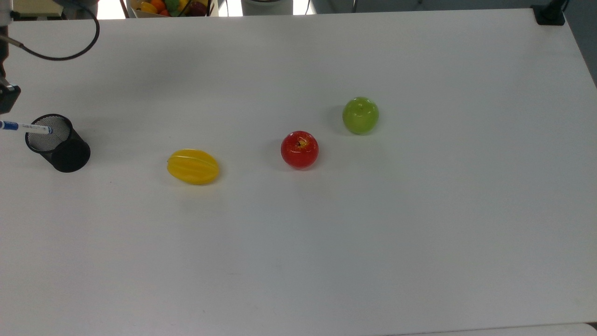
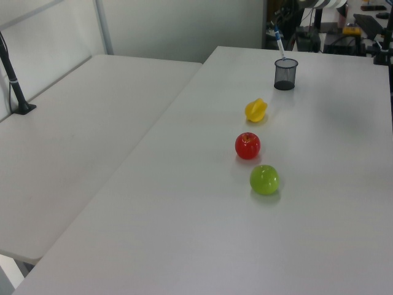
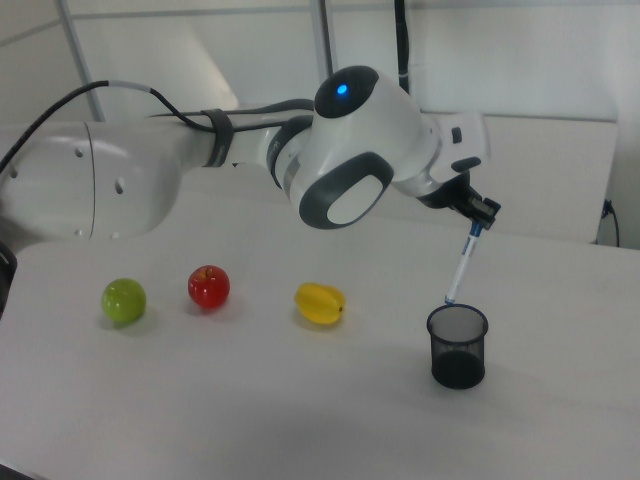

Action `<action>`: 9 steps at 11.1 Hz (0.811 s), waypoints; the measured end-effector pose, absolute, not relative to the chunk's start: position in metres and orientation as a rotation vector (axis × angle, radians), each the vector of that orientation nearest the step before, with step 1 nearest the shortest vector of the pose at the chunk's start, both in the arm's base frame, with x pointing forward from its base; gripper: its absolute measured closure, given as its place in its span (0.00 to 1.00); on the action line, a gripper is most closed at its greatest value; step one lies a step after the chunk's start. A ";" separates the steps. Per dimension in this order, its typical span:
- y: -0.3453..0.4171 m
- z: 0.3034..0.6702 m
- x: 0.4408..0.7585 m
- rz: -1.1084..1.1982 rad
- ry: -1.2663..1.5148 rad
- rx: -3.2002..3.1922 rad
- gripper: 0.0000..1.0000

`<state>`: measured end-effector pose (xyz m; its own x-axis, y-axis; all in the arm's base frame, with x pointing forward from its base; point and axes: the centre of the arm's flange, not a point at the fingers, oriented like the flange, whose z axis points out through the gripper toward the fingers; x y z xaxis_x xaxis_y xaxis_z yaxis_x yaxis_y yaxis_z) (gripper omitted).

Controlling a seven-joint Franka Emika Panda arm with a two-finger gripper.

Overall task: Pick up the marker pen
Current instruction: 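Carry the marker over the table between the yellow starfruit and red apple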

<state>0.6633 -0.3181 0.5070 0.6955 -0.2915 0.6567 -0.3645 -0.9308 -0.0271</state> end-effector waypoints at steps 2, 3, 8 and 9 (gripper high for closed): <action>-0.294 0.544 0.666 1.138 -0.492 2.782 0.81; -0.274 0.563 0.668 1.185 -0.467 2.784 0.81; -0.185 0.572 0.687 1.134 -0.503 2.954 0.81; -0.169 0.572 0.687 1.065 -0.482 3.015 0.81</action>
